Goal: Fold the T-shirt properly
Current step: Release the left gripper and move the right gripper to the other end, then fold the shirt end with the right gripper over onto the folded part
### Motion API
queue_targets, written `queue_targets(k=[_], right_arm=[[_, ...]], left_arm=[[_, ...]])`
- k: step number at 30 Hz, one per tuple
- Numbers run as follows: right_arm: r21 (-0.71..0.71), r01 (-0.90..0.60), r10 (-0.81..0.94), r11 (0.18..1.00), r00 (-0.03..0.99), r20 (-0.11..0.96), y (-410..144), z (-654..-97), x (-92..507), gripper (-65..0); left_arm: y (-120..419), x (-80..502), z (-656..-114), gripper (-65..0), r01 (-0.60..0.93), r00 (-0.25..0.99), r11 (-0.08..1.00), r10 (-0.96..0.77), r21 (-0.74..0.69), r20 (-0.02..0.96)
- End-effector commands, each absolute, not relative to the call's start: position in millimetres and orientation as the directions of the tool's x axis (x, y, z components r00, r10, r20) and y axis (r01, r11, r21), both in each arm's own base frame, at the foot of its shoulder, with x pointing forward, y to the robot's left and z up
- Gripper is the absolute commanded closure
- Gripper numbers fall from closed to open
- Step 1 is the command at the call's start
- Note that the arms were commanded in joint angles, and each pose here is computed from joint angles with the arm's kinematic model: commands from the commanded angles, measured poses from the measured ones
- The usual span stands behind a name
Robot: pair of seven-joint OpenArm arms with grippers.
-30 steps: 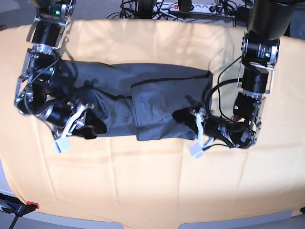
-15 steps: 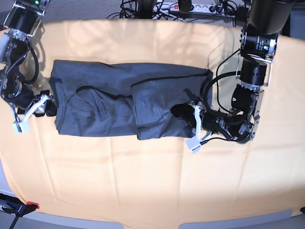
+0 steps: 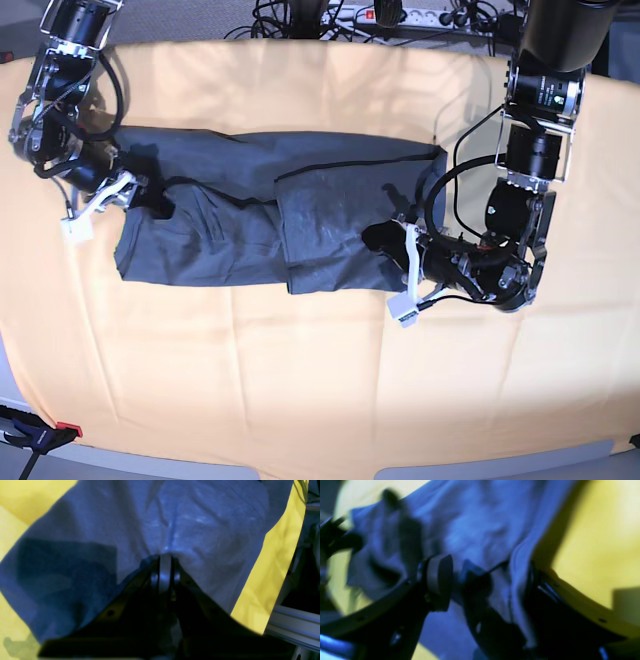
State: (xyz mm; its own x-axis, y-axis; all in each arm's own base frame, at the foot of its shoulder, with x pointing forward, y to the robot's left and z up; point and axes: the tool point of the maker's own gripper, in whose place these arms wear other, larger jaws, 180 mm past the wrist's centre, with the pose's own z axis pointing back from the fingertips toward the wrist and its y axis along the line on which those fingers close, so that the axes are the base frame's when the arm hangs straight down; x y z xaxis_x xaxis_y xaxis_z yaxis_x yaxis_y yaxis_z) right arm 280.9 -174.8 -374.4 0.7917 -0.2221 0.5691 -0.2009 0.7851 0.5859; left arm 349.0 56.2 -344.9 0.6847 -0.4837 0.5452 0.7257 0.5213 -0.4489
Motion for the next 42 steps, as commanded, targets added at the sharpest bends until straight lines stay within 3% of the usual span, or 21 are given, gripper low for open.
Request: queue_targets(k=[1,5,7,9,11,12,18,23,27,31,35,42], right_arm=[[0.595,-0.231,-0.21,0.77,0.788,0.578,-169,-369,281,-39.4],[0.609,-0.295,-0.179,0.736,0.783,0.595,-147,-369,279,-39.2],[0.601,-0.328,-0.162,0.729,0.77,0.617,-141,-367,281,-35.6],[0.58,-0.364,-0.148,0.729,0.743,0.652,-139,-363,285,-23.0],[0.569,-0.367,-0.148,0.736,0.732,0.665,-141,-360,290,-4.5],[0.563,-0.37,-0.144,0.739,0.729,0.669,-142,-359,291,0.0],[0.491,-0.391,-0.091,0.778,0.704,0.705,-154,-348,311,0.0],[0.383,-0.369,-0.023,0.847,0.694,0.719,-188,-338,321,0.0],[0.241,-0.336,0.051,0.91,0.669,0.741,-224,-312,323,0.0],[0.137,-0.368,0.124,0.92,0.602,0.789,-225,-275,324,0.0],[0.19,-0.48,0.092,0.856,0.504,0.859,-186,-239,311,0.0],[0.308,-0.706,-0.002,0.638,0.398,0.917,-105,-208,281,0.0]], left_arm=[[60,361,-329,0.0,0.743,0.662,0.521,-0.476,-0.42,0.579],[69,362,-330,0.0,0.737,0.667,0.536,-0.479,-0.412,0.571],[73,362,-330,0.0,0.735,0.669,0.541,-0.48,-0.408,0.568],[76,362,-330,0.0,0.733,0.67,0.547,-0.481,-0.404,0.565],[81,363,-329,0.0,0.731,0.672,0.552,-0.479,-0.401,0.565],[83,364,-328,0.0,0.73,0.672,0.555,-0.478,-0.399,0.566],[108,389,-293,0.0,0.688,0.692,0.61,-0.393,-0.392,0.605],[150,410,-255,-5.2,0.648,0.681,0.672,-0.299,-0.359,0.669],[176,409,-252,-5.2,0.603,0.691,0.71,-0.238,-0.363,0.683],[189,397,-267,-5.2,0.587,0.698,0.718,-0.215,-0.374,0.683],[192,381,-288,-5.2,0.557,0.737,0.722,-0.2,-0.411,0.646],[192,367,-306,-5.2,0.553,0.755,0.715,-0.215,-0.427,0.619]])
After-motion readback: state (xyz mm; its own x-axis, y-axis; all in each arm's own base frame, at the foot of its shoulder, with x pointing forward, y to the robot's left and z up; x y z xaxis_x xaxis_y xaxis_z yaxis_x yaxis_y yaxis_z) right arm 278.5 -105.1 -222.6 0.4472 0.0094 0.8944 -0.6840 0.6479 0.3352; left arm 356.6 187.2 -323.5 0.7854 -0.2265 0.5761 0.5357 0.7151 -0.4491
